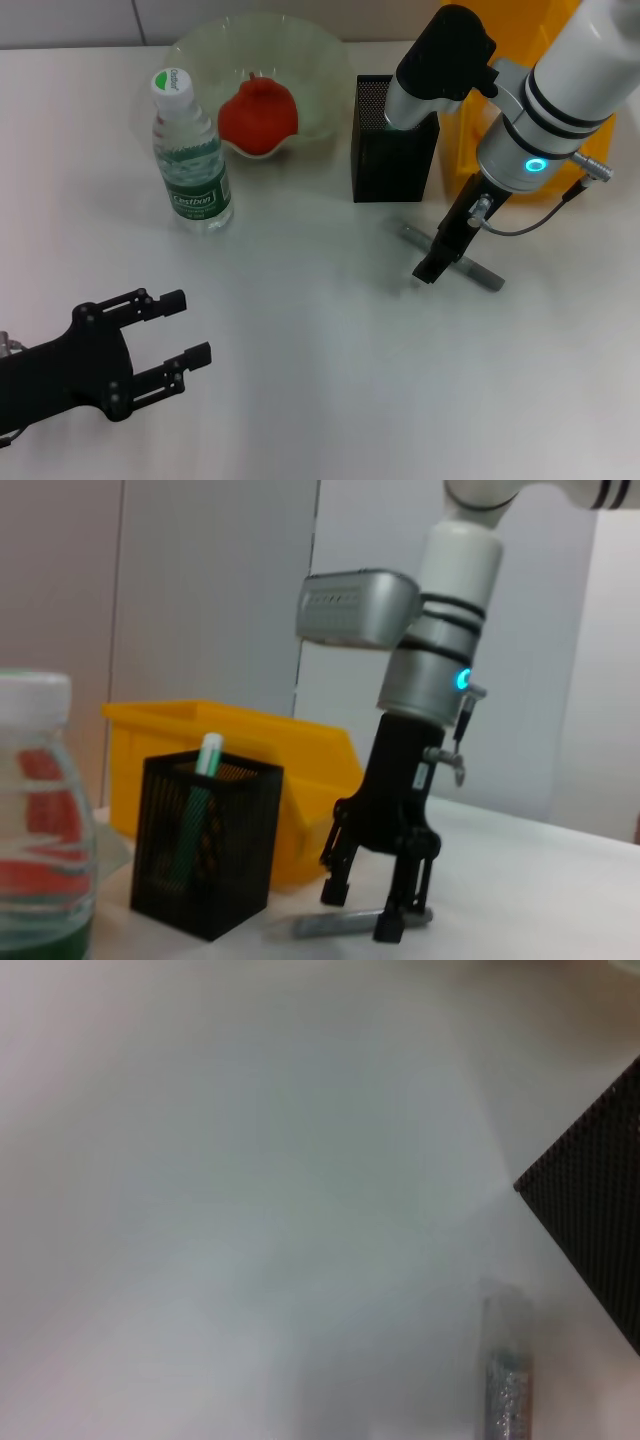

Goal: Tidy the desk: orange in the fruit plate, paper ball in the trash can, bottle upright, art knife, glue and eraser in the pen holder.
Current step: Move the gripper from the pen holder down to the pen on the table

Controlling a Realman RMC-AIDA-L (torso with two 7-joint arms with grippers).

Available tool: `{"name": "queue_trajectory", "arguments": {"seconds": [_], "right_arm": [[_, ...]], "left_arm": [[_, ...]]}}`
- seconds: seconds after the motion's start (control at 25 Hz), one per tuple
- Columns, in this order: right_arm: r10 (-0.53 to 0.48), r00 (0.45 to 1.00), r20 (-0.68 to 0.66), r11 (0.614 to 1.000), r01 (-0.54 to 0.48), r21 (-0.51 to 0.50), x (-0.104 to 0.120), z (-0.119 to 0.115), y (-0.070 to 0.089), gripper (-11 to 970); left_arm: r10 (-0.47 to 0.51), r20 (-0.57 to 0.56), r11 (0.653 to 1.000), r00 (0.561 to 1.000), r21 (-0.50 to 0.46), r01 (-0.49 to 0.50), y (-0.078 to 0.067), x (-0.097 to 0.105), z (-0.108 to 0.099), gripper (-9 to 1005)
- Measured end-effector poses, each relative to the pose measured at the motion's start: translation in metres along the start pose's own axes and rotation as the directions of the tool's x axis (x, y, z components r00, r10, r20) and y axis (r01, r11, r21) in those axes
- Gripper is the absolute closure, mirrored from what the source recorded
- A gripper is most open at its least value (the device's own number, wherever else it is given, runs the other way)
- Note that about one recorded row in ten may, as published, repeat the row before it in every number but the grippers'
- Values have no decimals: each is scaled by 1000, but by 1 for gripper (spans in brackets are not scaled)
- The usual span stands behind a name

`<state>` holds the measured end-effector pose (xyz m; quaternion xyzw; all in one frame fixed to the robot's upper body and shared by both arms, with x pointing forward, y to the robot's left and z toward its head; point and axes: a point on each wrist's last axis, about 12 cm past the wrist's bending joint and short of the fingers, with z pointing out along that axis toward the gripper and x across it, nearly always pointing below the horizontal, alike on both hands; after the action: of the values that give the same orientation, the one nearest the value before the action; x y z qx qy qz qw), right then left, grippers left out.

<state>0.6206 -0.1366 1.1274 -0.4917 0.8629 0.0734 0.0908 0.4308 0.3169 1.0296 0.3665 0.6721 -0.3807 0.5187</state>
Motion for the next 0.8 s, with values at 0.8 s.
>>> {"name": "queue_trajectory", "arguments": {"seconds": [0.8], "right_arm": [[-5,1000,1,1000,5,1,-2,-1,0,279]], "left_arm": [[-46,-28,998,999,-41,45,3,6,6,185]]}}
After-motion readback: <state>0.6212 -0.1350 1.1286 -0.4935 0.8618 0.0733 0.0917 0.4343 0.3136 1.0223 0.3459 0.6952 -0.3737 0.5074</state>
